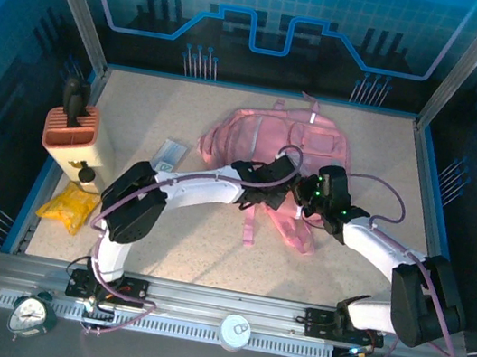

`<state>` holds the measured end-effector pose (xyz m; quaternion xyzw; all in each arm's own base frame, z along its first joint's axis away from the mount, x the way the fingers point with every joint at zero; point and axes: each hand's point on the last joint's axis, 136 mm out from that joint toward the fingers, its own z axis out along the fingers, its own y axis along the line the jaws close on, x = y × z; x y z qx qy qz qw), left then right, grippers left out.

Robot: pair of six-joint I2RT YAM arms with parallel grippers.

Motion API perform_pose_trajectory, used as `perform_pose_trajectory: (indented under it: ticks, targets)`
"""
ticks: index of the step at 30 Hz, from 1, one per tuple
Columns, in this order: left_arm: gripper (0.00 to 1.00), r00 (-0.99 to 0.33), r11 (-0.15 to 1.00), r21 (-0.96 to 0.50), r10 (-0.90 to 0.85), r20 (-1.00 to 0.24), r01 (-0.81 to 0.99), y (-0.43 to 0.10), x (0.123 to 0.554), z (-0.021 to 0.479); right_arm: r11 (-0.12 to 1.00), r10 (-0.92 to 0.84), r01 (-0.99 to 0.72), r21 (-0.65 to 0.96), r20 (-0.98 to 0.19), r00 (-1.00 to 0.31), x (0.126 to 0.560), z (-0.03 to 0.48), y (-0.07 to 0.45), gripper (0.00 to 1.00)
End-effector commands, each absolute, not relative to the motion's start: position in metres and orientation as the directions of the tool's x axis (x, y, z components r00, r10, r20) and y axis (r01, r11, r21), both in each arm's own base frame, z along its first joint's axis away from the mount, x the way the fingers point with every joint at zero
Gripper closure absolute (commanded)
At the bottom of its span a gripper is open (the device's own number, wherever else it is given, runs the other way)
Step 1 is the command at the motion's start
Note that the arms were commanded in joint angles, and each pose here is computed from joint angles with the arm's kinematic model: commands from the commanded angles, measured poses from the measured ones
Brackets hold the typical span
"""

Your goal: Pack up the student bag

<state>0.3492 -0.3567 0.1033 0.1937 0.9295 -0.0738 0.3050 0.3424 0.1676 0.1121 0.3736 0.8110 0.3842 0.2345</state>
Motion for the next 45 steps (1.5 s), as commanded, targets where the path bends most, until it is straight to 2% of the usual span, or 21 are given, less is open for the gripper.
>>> perform_pose_trajectory:
  ticks: [1,5,11,13,24,29,38,41,45]
  targets:
    - [0.92,-0.785,0.928,-0.118,0.225,-0.577,0.353,-0.343,0.352,0.105,0.413,0.766,0.334,0.847,-0.125,-0.631,0.348,0.136,0.173,1.00]
    - [0.92,-0.783,0.917,-0.142,0.228,-0.578,0.372,-0.349,0.352,0.102,0.413,0.763,0.329,0.849,-0.125,-0.634,0.349,0.138,0.174,1.00]
    - [0.79,-0.784,0.912,-0.154,0.229,-0.577,0.380,-0.358,0.357,0.093,0.403,0.761,0.322,0.857,-0.118,-0.638,0.349,0.140,0.177,1.00]
    - [0.78,-0.778,0.905,-0.168,0.226,-0.586,0.390,-0.362,0.357,0.092,0.405,0.762,0.324,0.855,-0.120,-0.636,0.349,0.139,0.176,1.00]
    - [0.99,-0.751,0.918,-0.117,0.232,-0.618,0.380,-0.344,0.362,0.103,0.426,0.758,0.312,0.849,-0.146,-0.635,0.348,0.139,0.169,1.00]
    - [1.00,-0.763,0.911,-0.121,0.251,-0.596,0.394,-0.325,0.359,0.105,0.433,0.753,0.319,0.843,-0.144,-0.643,0.347,0.142,0.159,1.00]
    - [1.00,-0.805,0.943,0.002,0.286,-0.520,0.333,-0.252,0.362,0.084,0.475,0.705,0.284,0.833,-0.167,-0.689,0.341,0.152,0.138,1.00]
    - [1.00,-0.804,0.941,-0.006,0.286,-0.521,0.338,-0.249,0.357,0.088,0.491,0.699,0.281,0.825,-0.181,-0.692,0.344,0.152,0.127,1.00]
    - [1.00,-0.816,0.931,-0.089,0.260,-0.517,0.354,-0.267,0.342,0.096,0.516,0.687,0.276,0.811,-0.200,-0.699,0.361,0.150,0.107,1.00]
